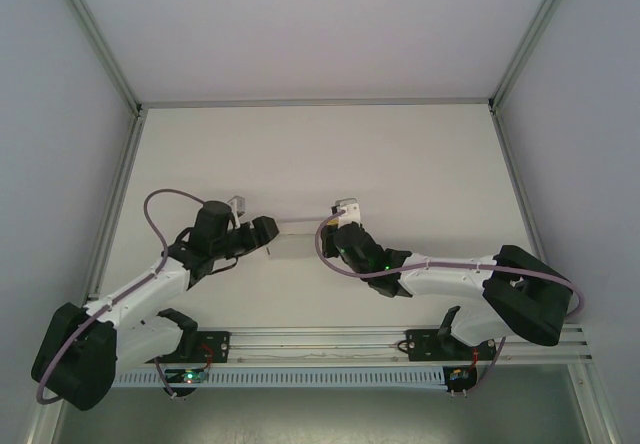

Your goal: Assemble paper box

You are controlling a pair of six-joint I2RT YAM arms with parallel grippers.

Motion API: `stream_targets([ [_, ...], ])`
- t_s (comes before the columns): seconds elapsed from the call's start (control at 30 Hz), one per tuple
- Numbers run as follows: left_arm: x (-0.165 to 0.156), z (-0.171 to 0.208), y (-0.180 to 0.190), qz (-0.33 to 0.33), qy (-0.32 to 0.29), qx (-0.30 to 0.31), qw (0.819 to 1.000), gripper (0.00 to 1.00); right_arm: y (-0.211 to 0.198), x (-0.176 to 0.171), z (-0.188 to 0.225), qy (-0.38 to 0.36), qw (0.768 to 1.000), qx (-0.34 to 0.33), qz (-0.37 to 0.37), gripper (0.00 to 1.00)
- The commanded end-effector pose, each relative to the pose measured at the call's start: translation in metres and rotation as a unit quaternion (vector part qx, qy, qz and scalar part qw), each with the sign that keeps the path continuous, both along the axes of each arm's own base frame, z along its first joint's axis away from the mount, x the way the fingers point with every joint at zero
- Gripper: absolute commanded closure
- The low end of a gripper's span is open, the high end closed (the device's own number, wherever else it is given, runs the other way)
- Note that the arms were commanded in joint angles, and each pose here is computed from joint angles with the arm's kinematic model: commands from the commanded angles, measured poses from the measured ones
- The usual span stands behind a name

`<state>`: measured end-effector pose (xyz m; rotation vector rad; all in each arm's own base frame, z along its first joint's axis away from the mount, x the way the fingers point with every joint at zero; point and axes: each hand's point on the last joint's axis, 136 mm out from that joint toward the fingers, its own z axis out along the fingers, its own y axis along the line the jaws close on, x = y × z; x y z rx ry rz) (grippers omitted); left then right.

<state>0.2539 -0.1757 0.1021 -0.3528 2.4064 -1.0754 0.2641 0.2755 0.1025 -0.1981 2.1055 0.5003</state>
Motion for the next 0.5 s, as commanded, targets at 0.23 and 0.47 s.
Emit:
stream_targets([
  [0.23,-0.006,-0.023,0.022,0.042,0.026,0.013,0.999,0.34,-0.095,-0.07,-0.129,0.185,0.948,-0.258,0.017,0.91],
  [0.47,-0.006,-0.01,0.033,0.051,0.01,0.01,0.999,0.32,-0.095,-0.07,-0.128,0.188,0.947,-0.26,0.017,0.92],
])
